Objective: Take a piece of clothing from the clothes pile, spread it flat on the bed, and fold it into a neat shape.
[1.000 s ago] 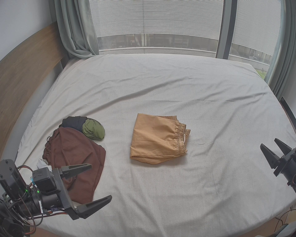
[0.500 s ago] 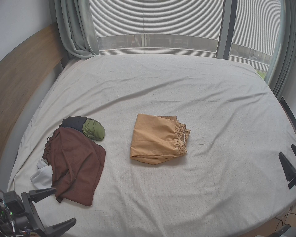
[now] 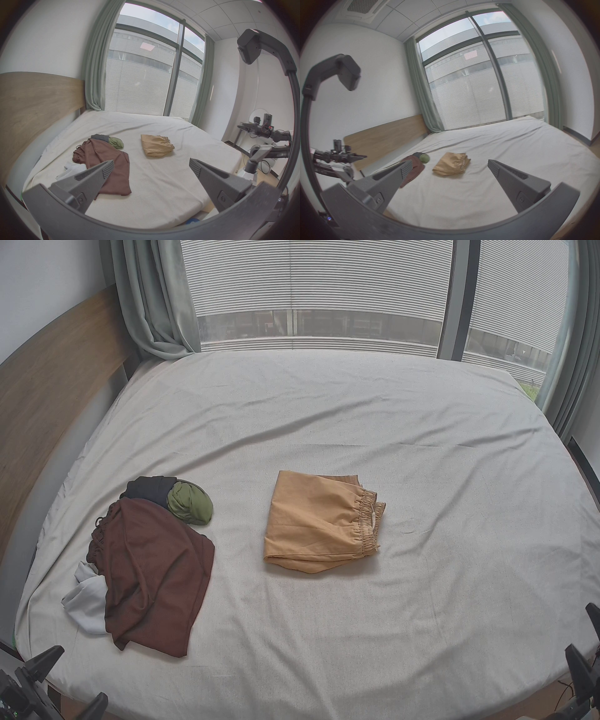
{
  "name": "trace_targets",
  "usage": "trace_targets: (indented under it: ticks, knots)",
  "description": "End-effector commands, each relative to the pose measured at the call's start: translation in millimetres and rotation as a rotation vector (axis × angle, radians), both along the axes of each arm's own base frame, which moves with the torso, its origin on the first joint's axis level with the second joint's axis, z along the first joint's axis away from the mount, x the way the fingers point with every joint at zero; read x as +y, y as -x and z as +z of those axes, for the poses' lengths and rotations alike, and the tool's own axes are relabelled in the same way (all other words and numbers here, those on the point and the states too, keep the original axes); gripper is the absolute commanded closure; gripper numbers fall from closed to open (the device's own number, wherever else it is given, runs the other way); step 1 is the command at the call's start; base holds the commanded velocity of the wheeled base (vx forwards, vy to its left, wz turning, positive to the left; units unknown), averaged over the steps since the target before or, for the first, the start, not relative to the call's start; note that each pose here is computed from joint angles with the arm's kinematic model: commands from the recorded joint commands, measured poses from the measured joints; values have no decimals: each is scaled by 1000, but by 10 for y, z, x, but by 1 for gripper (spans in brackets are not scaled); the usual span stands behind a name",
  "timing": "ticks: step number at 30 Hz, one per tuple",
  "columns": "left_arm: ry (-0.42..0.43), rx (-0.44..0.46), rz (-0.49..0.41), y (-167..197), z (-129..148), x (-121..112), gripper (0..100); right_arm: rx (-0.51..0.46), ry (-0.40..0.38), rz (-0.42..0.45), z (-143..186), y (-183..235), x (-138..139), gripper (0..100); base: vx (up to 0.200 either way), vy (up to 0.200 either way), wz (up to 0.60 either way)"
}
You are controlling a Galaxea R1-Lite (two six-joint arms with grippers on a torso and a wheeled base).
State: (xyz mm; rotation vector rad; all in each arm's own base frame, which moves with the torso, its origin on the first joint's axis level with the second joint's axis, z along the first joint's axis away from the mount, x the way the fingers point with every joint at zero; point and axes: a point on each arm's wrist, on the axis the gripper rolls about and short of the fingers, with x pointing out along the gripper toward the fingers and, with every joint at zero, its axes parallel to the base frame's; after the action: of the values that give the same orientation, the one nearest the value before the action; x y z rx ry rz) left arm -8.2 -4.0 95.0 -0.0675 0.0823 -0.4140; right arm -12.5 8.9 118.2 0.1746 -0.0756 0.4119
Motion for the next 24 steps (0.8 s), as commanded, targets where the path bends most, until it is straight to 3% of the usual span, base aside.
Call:
trace_targets:
  ticks: [1, 2, 5, 8, 9, 10, 12, 13, 14, 17, 19, 22, 24]
  knots:
    - [16, -44, 72, 81, -104, 16, 0, 32, 51, 115, -194, 65, -19, 0, 0, 0, 0]
    - [16, -45, 76, 81, -102, 17, 0, 53, 82, 72, -276, 44, -24, 0, 0, 0, 0]
    - [-8, -50, 148, 75, -103, 29, 0, 102, 128, -190, -332, 23, -80, 0, 0, 0, 0]
    - [-17, -53, 210, 75, -105, 27, 0, 100, 195, -384, -335, 18, -123, 0, 0, 0, 0]
    - [-17, -53, 210, 75, -105, 27, 0, 100, 195, -384, -335, 18, -123, 0, 0, 0, 0]
    - [-22, -55, 227, 76, -105, 27, 0, 111, 197, -485, -333, 16, -142, 0, 0, 0, 0]
    - [-32, -60, 240, 77, -106, 25, 0, 116, 202, -529, -338, 21, -140, 0, 0, 0, 0]
    - [-51, -70, 253, 79, -105, 24, 0, 73, 220, -594, -349, 73, -128, 0, 0, 0, 0]
    - [-61, -79, 265, 86, -107, 22, 0, 28, 232, -617, -359, 112, -121, 0, 0, 0, 0]
    - [-84, -149, 296, 149, -130, 10, 0, 18, 275, -594, -356, 102, -123, 0, 0, 0, 0]
    - [-83, -152, 288, 151, -133, 10, 0, 20, 239, -588, -358, 104, -124, 0, 0, 0, 0]
    - [-24, -142, 284, 150, -129, 11, 0, 36, 93, -541, -358, 103, -115, 0, 0, 0, 0]
    - [-20, -141, 284, 150, -129, 11, 0, 53, 77, -532, -370, 100, -113, 0, 0, 0, 0]
